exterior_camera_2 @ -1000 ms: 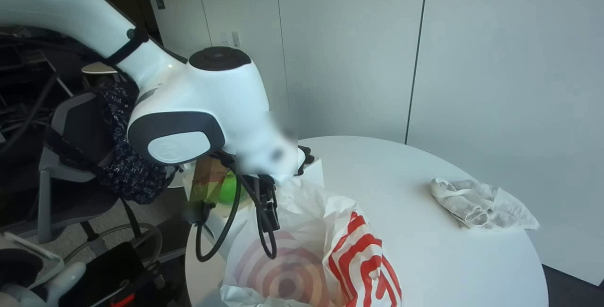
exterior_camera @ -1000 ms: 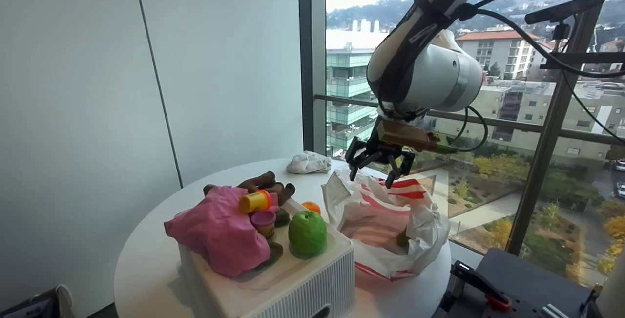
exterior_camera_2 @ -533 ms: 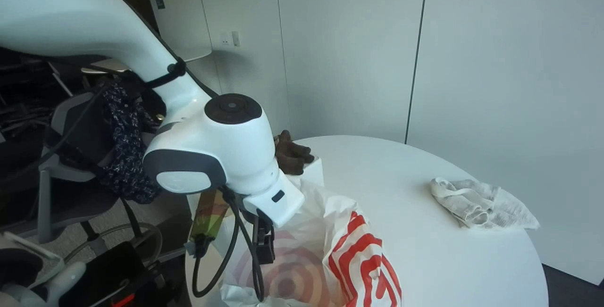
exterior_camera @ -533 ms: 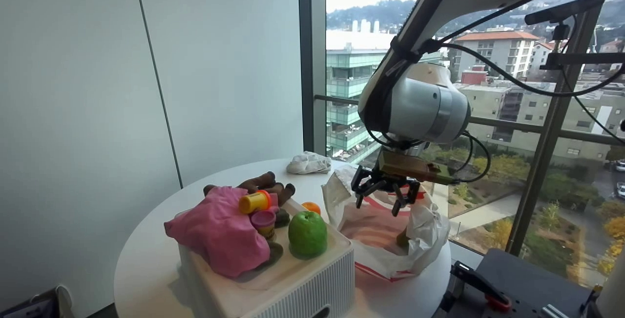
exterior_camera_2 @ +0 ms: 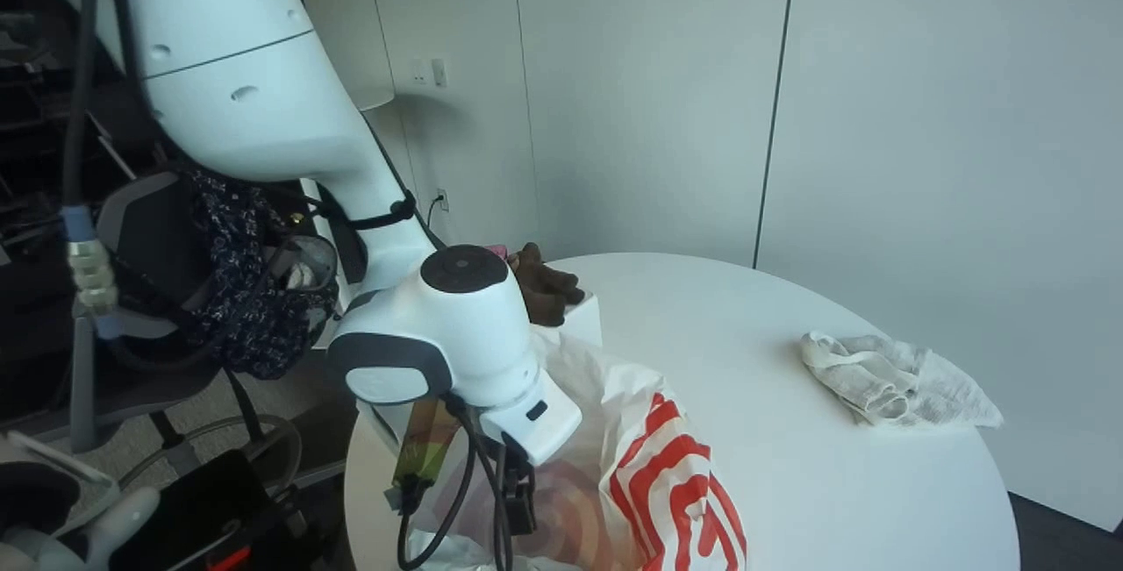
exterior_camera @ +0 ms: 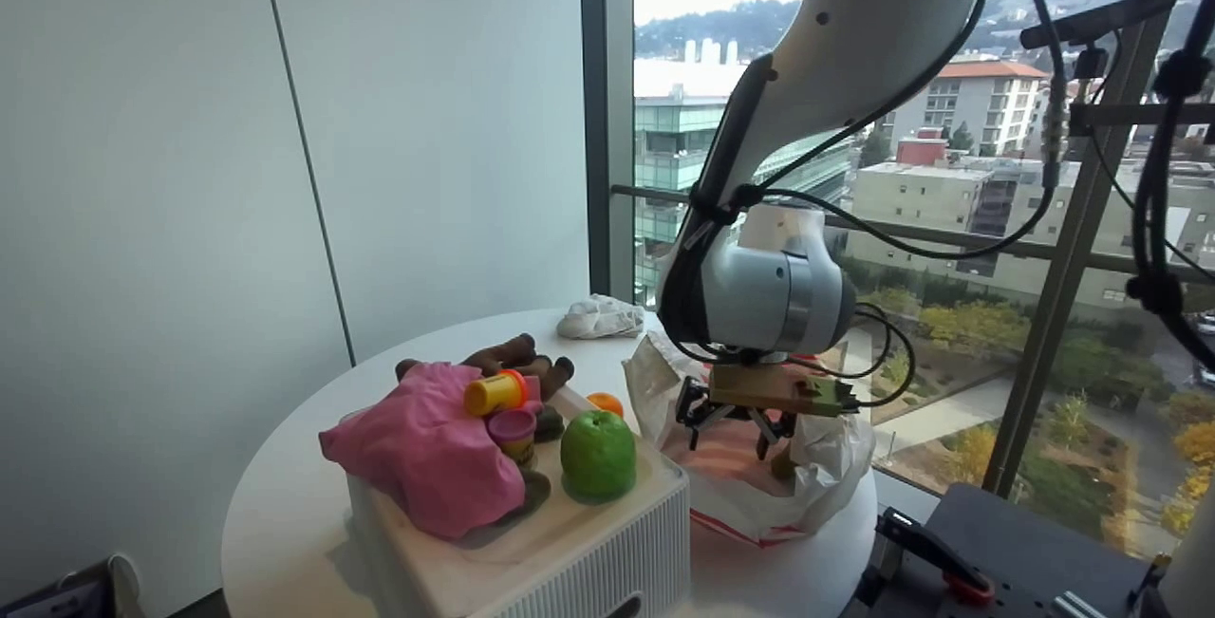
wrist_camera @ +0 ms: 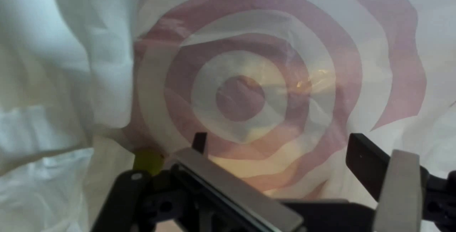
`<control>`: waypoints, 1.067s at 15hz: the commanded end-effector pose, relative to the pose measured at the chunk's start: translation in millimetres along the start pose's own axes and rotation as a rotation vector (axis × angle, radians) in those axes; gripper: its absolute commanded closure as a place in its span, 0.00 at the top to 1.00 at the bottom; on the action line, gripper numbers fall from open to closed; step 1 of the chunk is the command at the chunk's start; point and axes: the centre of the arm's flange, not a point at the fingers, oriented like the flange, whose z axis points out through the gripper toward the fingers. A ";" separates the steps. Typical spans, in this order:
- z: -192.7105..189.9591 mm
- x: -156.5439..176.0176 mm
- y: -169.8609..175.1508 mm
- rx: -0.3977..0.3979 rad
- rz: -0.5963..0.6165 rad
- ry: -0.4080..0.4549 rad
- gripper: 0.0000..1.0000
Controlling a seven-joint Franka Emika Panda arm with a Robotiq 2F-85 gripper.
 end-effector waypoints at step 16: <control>28.1 15.6 45.3 -0.281 0.164 0.198 1.00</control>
